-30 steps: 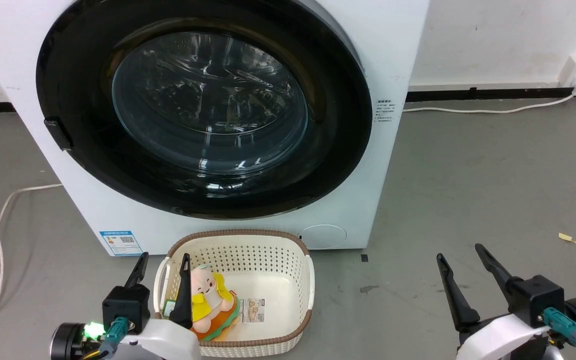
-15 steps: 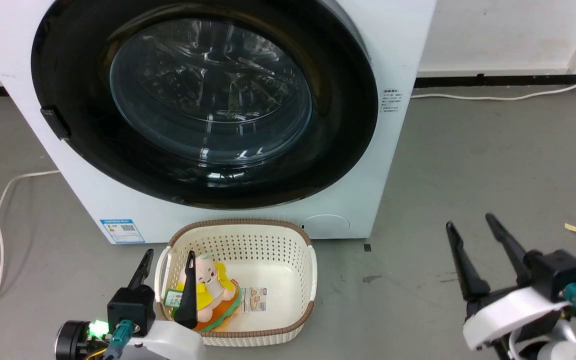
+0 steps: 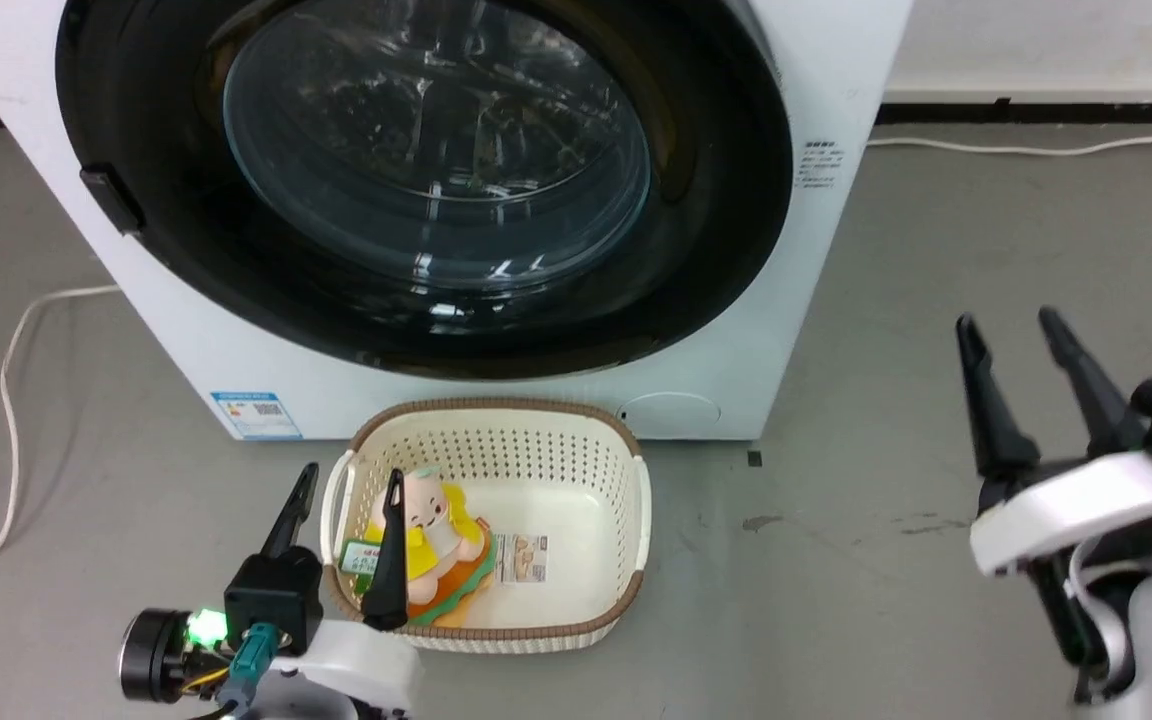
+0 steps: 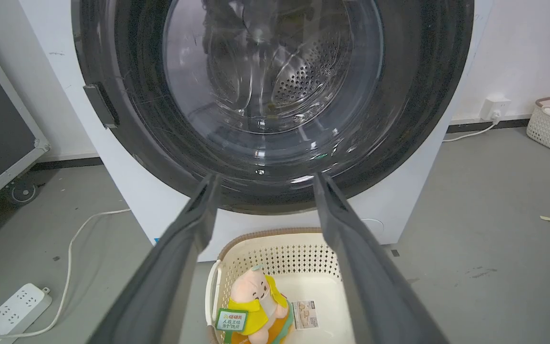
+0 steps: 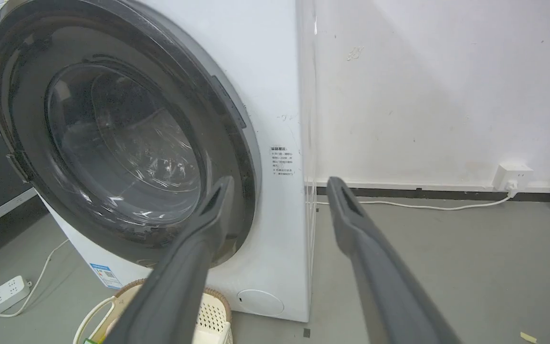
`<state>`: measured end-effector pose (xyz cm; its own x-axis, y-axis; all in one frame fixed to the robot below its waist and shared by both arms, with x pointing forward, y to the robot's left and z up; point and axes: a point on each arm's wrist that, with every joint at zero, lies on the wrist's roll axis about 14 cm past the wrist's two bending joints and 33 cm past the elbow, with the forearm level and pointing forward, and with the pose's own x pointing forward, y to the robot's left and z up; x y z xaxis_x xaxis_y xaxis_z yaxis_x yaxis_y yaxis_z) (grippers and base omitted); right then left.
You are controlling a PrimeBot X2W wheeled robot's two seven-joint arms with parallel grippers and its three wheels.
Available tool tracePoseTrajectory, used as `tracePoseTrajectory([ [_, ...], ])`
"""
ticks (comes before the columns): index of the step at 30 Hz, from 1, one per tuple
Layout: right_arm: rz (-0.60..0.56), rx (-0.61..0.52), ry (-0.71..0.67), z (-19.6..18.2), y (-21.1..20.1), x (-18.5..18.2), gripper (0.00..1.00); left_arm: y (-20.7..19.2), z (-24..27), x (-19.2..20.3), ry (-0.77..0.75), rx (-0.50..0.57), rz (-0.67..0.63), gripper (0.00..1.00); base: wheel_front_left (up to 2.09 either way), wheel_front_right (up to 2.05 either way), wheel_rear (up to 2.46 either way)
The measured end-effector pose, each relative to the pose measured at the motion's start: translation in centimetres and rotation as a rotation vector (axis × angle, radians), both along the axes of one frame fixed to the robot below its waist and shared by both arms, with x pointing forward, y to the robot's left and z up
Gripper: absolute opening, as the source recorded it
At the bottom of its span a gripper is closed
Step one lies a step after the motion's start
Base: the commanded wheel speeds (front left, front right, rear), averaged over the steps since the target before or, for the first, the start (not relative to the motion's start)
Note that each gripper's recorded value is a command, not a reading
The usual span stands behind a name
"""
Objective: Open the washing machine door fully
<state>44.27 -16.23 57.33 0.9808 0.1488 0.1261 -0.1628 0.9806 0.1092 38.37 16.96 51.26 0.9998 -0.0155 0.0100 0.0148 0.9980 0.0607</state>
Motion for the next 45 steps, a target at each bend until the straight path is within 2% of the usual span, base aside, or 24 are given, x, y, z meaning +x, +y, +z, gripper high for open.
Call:
tracePoseTrajectory([
  [3, 0.004, 0.030, 0.006, 0.3, 0.0, 1.2, 0.98, 0.0, -0.1, 0.2, -0.001, 0.001, 0.001, 1.00, 0.00, 0.00, 0.00],
  [4, 0.007, 0.041, 0.012, 0.3, 0.1, 1.6, 0.45, 0.0, -0.2, 0.2, 0.001, 0.002, 0.001, 1.00, 0.00, 0.00, 0.00],
  [5, 0.007, 0.041, 0.012, 0.3, 0.1, 1.6, 0.00, 0.0, -0.2, 0.2, 0.001, 0.002, 0.001, 1.00, 0.00, 0.00, 0.00],
  [17, 0.013, 0.193, 0.098, 0.0, 0.2, 7.2, 0.00, 0.8, -0.6, 1.1, -0.003, 0.014, 0.022, 1.00, 0.00, 0.00, 0.00],
  [24, 0.034, 0.331, 0.195, -0.7, 0.9, 10.6, 0.00, 1.2, -1.1, 1.3, 0.000, 0.019, 0.040, 1.00, 0.00, 0.00, 0.00],
  [34, 0.109, 0.533, 0.406, -2.6, 3.1, 14.9, 0.00, 1.9, -1.6, 1.3, 0.003, 0.026, 0.065, 1.00, 0.00, 0.00, 0.00],
  [45, 0.194, 0.685, 0.613, -4.3, 5.6, 17.7, 0.00, 2.4, -2.0, 1.1, 0.006, 0.040, 0.082, 1.00, 0.00, 0.00, 0.00],
])
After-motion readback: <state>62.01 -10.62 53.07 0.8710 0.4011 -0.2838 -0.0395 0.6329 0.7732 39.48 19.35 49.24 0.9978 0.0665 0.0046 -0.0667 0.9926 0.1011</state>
